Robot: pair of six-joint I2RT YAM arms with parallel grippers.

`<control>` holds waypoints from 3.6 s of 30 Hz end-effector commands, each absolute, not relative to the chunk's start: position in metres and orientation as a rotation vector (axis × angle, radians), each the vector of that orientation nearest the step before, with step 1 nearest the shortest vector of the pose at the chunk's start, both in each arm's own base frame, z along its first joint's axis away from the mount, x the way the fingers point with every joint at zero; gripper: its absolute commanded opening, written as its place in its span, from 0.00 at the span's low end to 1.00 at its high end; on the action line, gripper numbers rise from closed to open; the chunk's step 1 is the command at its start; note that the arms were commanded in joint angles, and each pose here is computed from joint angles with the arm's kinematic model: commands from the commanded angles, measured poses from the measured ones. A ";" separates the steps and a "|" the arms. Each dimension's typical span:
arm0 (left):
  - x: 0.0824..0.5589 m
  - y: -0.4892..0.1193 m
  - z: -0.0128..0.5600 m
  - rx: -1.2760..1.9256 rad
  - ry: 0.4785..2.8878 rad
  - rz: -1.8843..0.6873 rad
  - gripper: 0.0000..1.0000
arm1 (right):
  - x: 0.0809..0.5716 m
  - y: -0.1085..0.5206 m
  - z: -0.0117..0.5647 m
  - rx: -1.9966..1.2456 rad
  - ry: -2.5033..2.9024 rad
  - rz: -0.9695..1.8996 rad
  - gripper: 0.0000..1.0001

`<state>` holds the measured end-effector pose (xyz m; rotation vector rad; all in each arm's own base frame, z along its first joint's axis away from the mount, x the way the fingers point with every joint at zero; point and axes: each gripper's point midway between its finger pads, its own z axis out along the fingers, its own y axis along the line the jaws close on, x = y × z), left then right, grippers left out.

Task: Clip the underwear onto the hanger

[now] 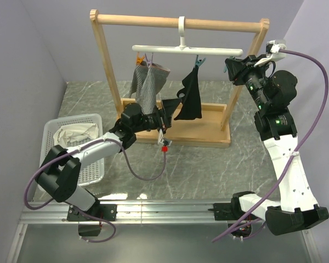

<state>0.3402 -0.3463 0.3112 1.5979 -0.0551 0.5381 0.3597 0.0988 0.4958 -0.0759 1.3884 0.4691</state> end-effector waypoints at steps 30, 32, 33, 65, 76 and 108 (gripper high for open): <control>0.339 -0.392 0.290 1.698 -0.456 0.452 0.98 | 0.350 0.104 0.515 -0.124 1.324 0.529 0.00; 0.341 -0.393 0.293 1.701 -0.463 0.454 0.95 | 0.350 0.103 0.516 -0.123 1.322 0.529 0.00; 0.341 -0.394 0.290 1.713 -0.467 0.446 0.94 | 0.350 0.102 0.516 -0.121 1.323 0.528 0.00; 0.347 -0.413 0.282 1.845 -0.422 0.350 0.04 | 0.350 0.093 0.513 -0.103 1.322 0.526 0.00; 0.337 -0.423 0.307 1.916 -0.108 0.050 0.00 | 0.352 0.091 0.514 -0.102 1.319 0.528 0.00; 0.374 -0.470 0.434 1.411 0.604 0.122 0.00 | 0.354 0.093 0.500 -0.111 1.349 0.527 0.00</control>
